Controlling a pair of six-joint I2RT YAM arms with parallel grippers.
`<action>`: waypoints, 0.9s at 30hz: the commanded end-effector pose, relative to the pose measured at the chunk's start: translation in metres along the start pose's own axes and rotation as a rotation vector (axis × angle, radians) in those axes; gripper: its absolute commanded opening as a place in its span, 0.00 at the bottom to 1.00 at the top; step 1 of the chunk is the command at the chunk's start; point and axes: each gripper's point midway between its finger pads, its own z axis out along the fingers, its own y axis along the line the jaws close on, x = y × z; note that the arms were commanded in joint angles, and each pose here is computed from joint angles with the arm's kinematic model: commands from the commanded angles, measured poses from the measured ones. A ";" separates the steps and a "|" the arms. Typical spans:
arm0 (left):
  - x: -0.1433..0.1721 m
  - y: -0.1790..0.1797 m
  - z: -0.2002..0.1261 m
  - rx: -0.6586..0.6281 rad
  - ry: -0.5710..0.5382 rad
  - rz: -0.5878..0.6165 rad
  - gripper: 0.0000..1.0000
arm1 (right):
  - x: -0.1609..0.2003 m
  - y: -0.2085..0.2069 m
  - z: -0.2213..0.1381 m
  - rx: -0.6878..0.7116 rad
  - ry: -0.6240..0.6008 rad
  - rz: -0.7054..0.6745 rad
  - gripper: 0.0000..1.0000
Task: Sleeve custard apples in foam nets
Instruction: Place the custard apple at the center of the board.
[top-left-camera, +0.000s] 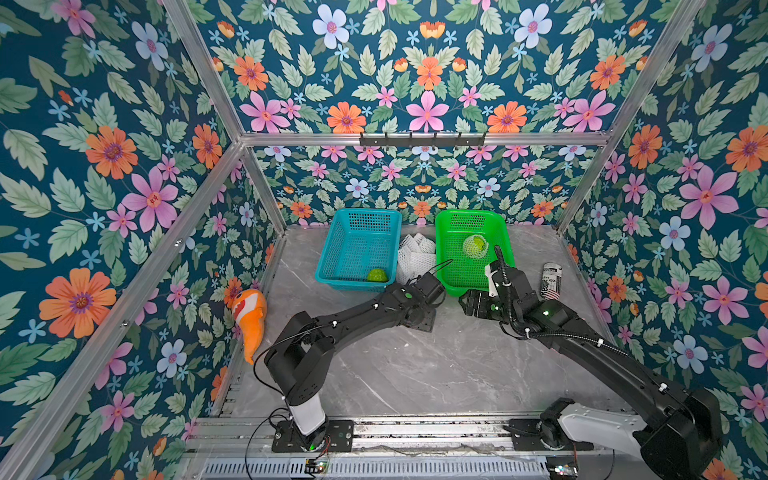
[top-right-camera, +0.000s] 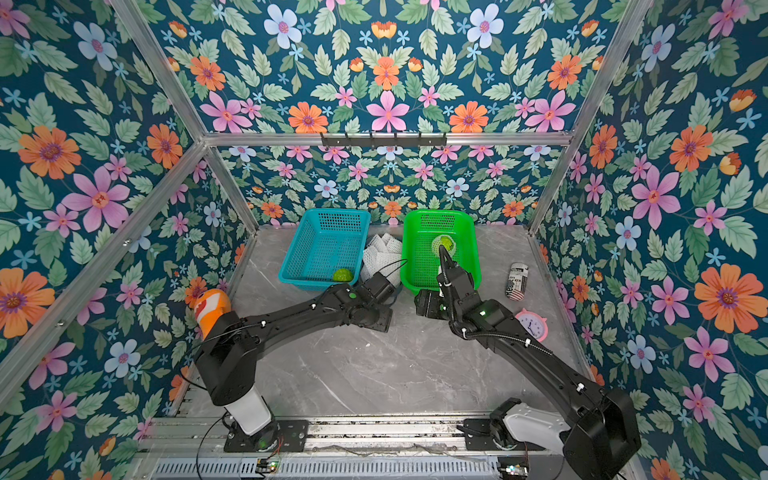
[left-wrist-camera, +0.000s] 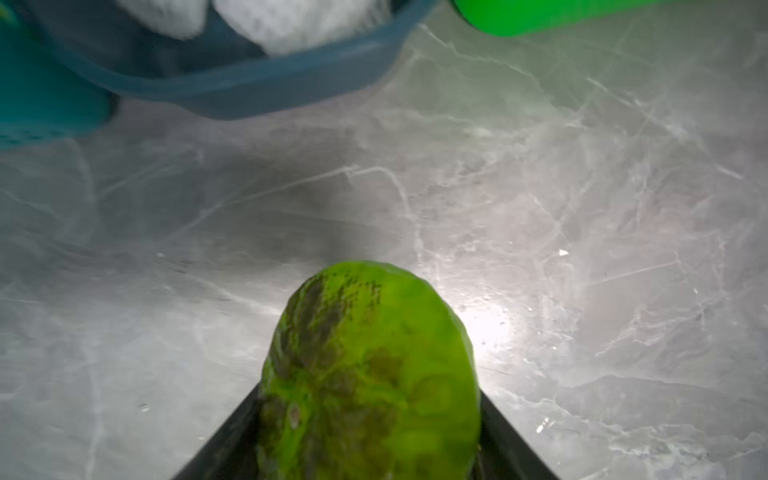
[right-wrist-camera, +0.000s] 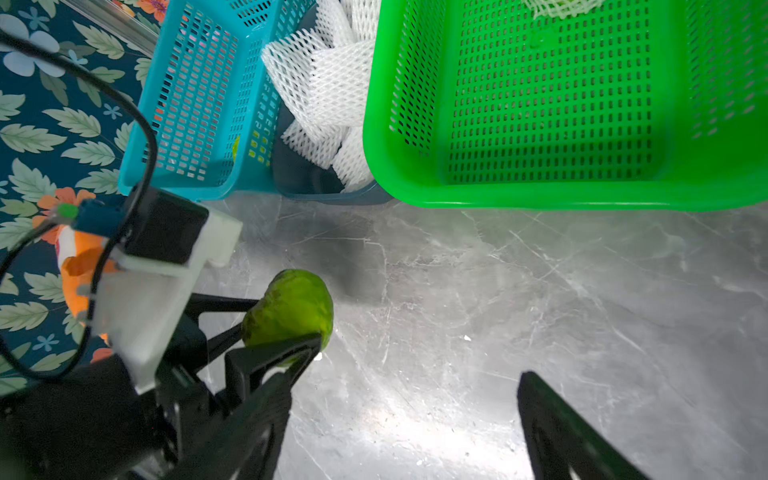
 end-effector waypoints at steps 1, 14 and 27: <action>0.003 0.000 0.006 -0.041 -0.011 -0.002 0.62 | -0.003 -0.002 0.000 0.012 -0.024 0.021 0.86; 0.029 -0.006 0.028 -0.054 0.053 0.038 0.63 | -0.007 -0.005 -0.001 0.032 -0.039 0.021 0.86; 0.029 -0.008 0.027 -0.045 0.051 0.034 0.79 | -0.008 -0.006 -0.002 0.034 -0.043 0.024 0.86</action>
